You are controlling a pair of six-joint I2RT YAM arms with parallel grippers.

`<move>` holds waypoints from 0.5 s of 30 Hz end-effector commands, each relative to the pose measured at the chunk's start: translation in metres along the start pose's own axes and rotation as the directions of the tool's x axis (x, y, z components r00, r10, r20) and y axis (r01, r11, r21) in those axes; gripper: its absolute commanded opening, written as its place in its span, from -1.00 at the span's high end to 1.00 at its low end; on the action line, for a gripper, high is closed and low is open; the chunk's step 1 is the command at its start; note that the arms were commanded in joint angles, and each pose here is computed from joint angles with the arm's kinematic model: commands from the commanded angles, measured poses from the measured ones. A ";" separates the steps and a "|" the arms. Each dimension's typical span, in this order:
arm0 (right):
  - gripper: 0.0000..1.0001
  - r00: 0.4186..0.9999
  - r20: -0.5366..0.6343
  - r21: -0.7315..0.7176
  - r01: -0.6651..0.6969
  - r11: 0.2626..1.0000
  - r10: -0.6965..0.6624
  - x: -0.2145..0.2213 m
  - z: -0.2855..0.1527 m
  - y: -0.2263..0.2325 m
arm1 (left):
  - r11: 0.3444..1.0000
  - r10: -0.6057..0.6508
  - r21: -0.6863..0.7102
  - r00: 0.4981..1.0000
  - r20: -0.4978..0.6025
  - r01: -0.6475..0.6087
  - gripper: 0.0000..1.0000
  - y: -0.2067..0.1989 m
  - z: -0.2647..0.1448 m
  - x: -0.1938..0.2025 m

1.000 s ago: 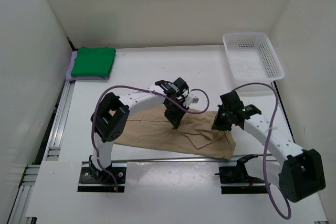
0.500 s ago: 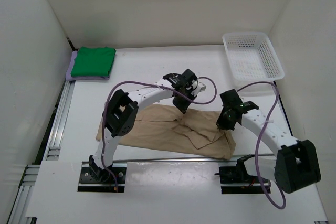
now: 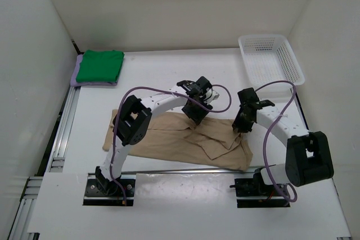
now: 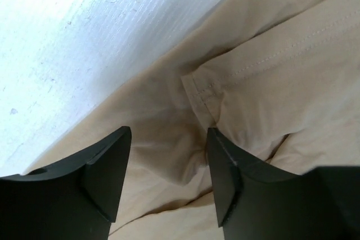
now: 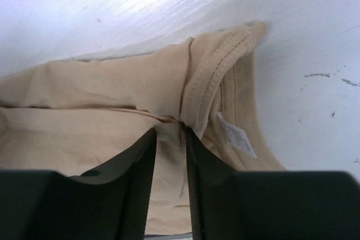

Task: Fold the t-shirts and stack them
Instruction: Fold the other side of the tshirt into a rectangle

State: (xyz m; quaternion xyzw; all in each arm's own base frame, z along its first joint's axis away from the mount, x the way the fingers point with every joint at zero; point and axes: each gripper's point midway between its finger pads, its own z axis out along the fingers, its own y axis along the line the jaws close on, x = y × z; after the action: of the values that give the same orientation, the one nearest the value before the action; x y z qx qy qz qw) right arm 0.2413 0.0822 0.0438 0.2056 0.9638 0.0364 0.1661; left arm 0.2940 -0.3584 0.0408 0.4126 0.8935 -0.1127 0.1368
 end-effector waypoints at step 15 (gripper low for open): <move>0.09 0.997 -0.038 -0.212 -0.075 0.974 0.069 0.059 -0.039 0.007 | 0.953 -0.226 -0.163 0.959 0.171 0.254 -0.98 0.108 -0.121 0.052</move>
State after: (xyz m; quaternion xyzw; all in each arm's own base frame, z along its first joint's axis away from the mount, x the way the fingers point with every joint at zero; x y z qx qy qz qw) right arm 0.2000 0.1035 0.0761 0.2169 0.9430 0.1351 0.2134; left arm 0.3255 -0.2594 0.1286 0.3145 0.9150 -0.1098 0.2276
